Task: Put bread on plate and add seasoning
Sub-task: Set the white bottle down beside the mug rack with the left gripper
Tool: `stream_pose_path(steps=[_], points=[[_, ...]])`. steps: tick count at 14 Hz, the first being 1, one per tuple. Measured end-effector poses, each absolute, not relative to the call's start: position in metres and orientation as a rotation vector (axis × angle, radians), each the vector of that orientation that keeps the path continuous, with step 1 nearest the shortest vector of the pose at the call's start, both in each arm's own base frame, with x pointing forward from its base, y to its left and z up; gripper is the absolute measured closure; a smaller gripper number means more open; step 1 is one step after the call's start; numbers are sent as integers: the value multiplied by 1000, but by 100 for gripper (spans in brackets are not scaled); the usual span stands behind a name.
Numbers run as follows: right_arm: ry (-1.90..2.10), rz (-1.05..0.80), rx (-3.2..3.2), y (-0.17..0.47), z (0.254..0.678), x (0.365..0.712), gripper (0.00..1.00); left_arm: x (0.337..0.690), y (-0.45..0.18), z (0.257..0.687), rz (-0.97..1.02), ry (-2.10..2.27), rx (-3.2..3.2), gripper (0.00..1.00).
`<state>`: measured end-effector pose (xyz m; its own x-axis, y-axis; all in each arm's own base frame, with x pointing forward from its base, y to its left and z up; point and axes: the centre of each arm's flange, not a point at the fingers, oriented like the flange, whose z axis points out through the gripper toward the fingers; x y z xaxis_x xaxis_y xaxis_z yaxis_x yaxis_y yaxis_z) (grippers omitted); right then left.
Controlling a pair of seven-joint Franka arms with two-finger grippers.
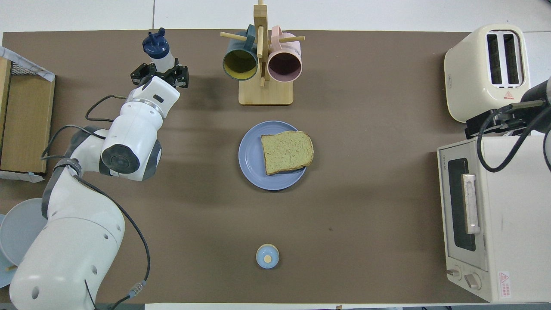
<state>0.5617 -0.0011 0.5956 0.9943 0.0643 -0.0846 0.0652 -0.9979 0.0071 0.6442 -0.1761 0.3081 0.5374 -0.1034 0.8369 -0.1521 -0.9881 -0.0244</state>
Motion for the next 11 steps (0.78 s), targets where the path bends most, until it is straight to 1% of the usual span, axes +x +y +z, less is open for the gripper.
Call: stream_pose_path(steps=[4, 11], points=[[102, -132, 3127, -1, 596, 562, 0, 655, -179, 287, 1467, -263, 2728, 55], [102, -132, 3127, -1, 596, 562, 0, 645, -184, 269, 1409, -277, 2750, 55]])
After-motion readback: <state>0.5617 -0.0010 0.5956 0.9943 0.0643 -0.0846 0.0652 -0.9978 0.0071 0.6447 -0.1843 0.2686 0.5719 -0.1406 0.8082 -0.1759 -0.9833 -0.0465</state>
